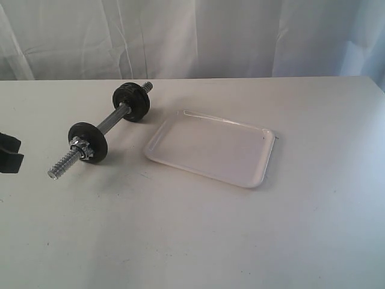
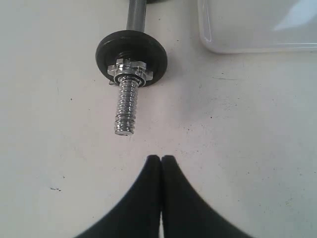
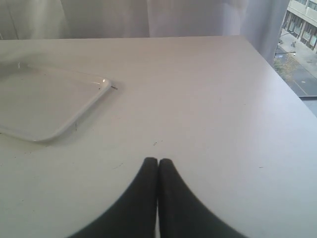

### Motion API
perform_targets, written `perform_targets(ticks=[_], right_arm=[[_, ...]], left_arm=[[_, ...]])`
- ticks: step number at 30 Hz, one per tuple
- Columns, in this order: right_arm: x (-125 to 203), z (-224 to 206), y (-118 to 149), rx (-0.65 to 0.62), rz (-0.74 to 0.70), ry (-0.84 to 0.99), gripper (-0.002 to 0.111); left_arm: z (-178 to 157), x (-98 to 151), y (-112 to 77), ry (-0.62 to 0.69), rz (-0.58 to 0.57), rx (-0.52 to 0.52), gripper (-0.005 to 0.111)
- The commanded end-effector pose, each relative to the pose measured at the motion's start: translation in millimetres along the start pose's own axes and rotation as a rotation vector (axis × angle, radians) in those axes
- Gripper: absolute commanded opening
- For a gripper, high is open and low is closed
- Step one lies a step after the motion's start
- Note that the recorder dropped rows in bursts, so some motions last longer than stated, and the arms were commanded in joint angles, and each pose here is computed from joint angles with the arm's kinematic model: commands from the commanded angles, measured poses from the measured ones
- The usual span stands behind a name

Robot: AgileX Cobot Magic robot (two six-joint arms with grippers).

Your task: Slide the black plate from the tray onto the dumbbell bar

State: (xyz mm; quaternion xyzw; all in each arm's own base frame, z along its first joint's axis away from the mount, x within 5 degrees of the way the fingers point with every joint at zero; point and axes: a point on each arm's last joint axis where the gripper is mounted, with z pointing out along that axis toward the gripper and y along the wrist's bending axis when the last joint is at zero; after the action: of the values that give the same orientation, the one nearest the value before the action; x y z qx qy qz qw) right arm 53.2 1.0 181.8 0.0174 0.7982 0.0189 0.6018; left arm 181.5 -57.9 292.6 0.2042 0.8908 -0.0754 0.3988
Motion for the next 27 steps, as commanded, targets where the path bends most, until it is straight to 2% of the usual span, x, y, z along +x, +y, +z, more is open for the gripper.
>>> perform_targets(ticks=[1,8,11,19,23,27], right_arm=[[0,0,-1,0.009,-0.019,-0.016,0.000],[0,0,-1,0.008,-0.017,-0.015,0.000],[0,0,-1,0.008,-0.017,-0.015,0.000],[0,0,-1,0.008,-0.017,-0.015,0.000],[0,0,-1,0.008,-0.017,-0.015,0.000],[0,0,-1,0.008,-0.017,-0.015,0.000]], left_arm=[[-1,2,-0.9,0.002,-0.012,0.005,0.000],[0,3,-0.8,0.006,-0.007,0.003,0.000],[-8,10,-1.9,-0.031,0.027,-0.011,0.000],[-44,81,-15.9,-0.189,-0.027,-0.036,0.000],[-46,117,-18.6,-0.252,-0.111,-0.069,0.000],[-43,141,-17.2,-0.294,-0.203,-0.137,0.000]])
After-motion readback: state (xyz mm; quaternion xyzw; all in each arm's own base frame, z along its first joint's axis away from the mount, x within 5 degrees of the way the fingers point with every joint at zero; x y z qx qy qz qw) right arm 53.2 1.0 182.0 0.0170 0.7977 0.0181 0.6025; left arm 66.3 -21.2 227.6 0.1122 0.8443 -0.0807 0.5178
